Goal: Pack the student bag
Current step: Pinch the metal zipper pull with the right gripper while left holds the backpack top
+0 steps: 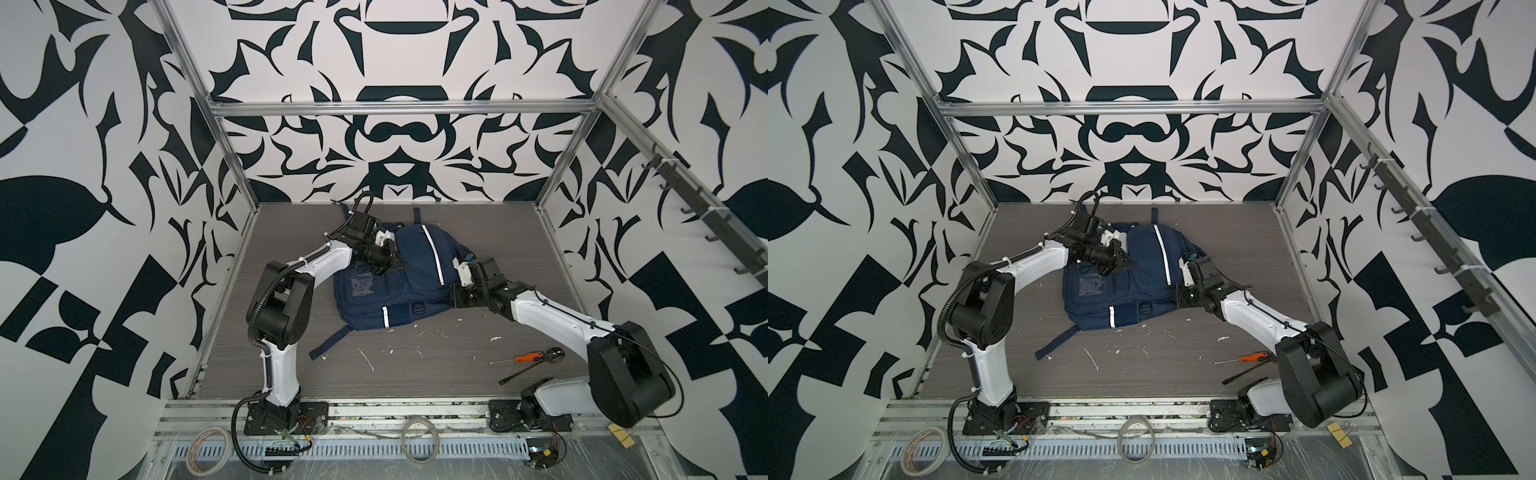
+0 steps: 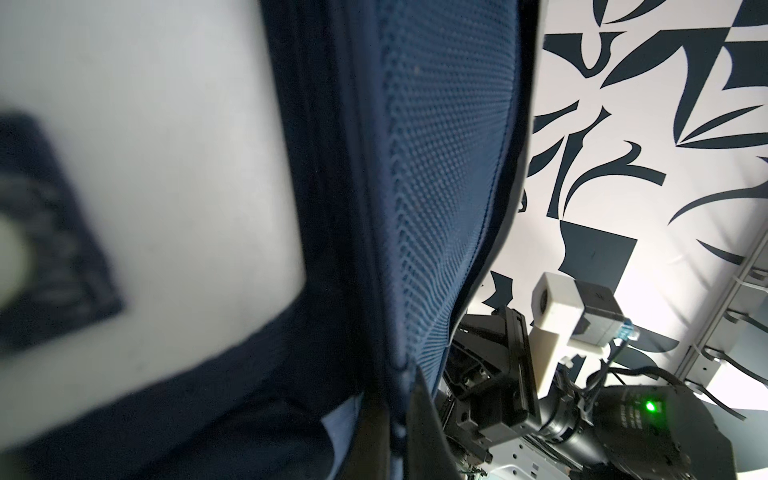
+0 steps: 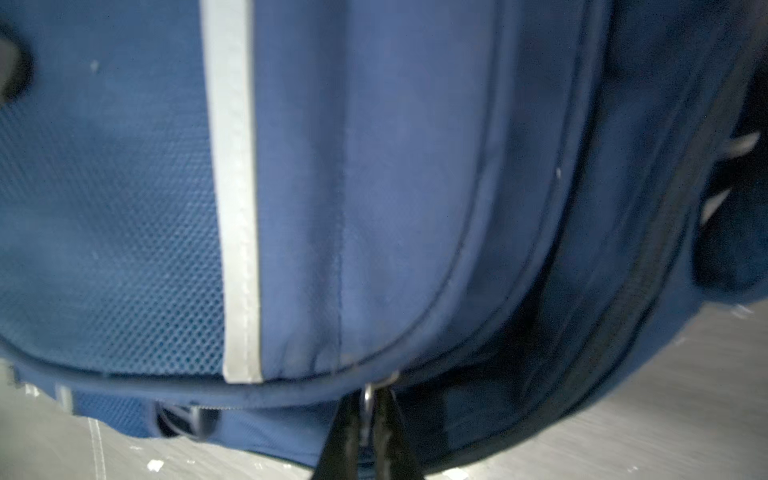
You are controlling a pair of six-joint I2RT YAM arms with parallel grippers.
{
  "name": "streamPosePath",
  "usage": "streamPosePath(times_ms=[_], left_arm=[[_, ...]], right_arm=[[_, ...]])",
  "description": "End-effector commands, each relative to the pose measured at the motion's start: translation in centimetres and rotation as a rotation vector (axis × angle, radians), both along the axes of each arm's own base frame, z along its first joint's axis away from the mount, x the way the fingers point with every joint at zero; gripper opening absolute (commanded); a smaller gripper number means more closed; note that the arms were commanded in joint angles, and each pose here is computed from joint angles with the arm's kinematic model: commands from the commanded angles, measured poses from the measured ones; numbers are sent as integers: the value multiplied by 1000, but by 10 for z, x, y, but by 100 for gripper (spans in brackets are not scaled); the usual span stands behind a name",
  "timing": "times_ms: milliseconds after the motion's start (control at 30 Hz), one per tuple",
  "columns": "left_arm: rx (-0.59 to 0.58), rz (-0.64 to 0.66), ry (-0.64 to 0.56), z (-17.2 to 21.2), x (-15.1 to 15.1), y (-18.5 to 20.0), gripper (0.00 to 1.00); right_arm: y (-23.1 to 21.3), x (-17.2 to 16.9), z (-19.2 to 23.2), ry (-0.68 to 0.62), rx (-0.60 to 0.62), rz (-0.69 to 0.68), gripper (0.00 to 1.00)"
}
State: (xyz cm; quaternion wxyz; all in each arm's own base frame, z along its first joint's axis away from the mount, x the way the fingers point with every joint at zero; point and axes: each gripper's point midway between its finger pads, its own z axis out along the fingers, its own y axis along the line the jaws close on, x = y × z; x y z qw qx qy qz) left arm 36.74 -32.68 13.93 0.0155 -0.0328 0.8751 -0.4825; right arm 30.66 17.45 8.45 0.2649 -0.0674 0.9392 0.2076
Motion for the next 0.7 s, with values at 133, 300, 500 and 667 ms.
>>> streamPosePath(times_ms=[133,300,500,667], left_arm=[[-71,-73,-145,52,-7,4,0],[-8,-73,-126,28,-9,39,0],[149,-197,-164,10,-27,63,0],[272,-284,-156,-2,-38,78,0]], right_arm=[[-19,-7,13,-39,-96,-3,0],[-72,-11,11,-18,-183,-126,0],[-78,12,26,-55,-129,-116,0],[-64,25,40,-72,-175,39,0]])
